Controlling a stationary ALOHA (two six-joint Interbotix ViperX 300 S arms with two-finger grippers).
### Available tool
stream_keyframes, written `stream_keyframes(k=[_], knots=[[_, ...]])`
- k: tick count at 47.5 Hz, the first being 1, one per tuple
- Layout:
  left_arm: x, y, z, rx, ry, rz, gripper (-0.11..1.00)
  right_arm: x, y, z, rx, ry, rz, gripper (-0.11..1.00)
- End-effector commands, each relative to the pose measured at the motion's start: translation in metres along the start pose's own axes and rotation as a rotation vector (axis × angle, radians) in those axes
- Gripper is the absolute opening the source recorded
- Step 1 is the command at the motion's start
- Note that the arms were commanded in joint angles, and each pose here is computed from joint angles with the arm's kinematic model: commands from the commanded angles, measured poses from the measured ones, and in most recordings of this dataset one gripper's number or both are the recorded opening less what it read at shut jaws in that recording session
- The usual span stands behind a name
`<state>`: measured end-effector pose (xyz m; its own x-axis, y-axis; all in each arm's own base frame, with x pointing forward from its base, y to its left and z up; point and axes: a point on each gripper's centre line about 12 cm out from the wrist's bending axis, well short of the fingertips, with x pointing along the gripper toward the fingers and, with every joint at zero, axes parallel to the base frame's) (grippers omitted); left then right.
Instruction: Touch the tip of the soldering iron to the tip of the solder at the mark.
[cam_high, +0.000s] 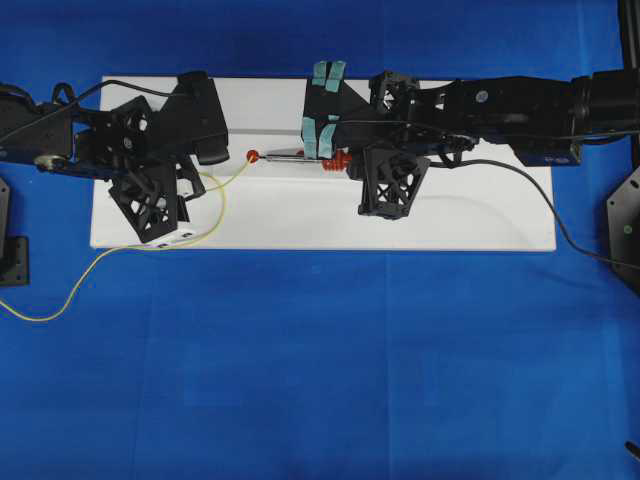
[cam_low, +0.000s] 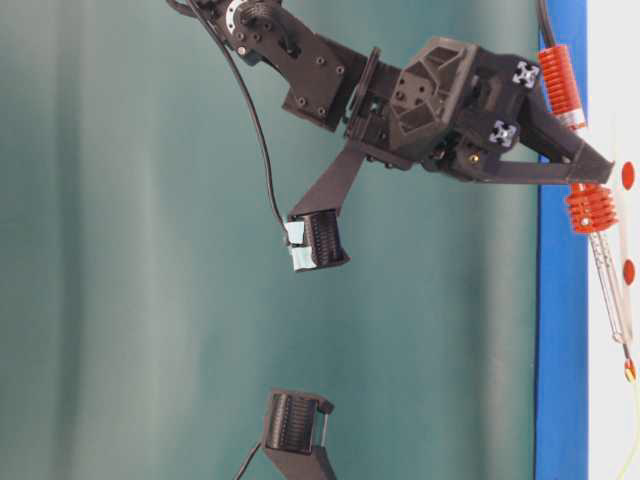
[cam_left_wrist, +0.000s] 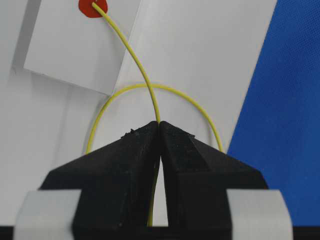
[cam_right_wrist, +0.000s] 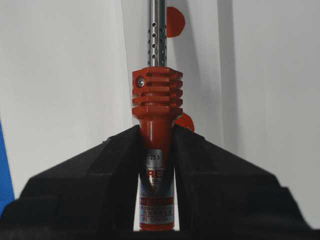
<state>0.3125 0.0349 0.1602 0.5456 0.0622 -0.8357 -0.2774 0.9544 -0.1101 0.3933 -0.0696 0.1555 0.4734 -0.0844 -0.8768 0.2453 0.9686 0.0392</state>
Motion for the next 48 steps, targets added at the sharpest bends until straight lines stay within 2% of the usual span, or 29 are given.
stream_keyframes(k=[1,15,26,37,48], knots=[[-0.005,-0.001,0.008,0.000,-0.029,-0.006,0.02,-0.008,0.001,0.012,-0.006,-0.044,0.003,0.06],[-0.013,-0.002,0.010,0.013,-0.045,-0.009,0.02,-0.008,0.002,0.012,-0.003,-0.044,0.004,0.06],[-0.039,-0.002,0.010,0.014,-0.056,-0.011,0.02,-0.008,0.001,0.012,-0.004,-0.044,0.003,0.06],[-0.070,-0.003,0.002,0.016,-0.091,-0.024,0.02,-0.008,0.001,0.012,-0.002,-0.043,0.003,0.06],[-0.074,-0.003,-0.006,0.017,-0.087,-0.027,0.02,-0.009,0.001,0.012,-0.004,-0.043,0.002,0.06]])
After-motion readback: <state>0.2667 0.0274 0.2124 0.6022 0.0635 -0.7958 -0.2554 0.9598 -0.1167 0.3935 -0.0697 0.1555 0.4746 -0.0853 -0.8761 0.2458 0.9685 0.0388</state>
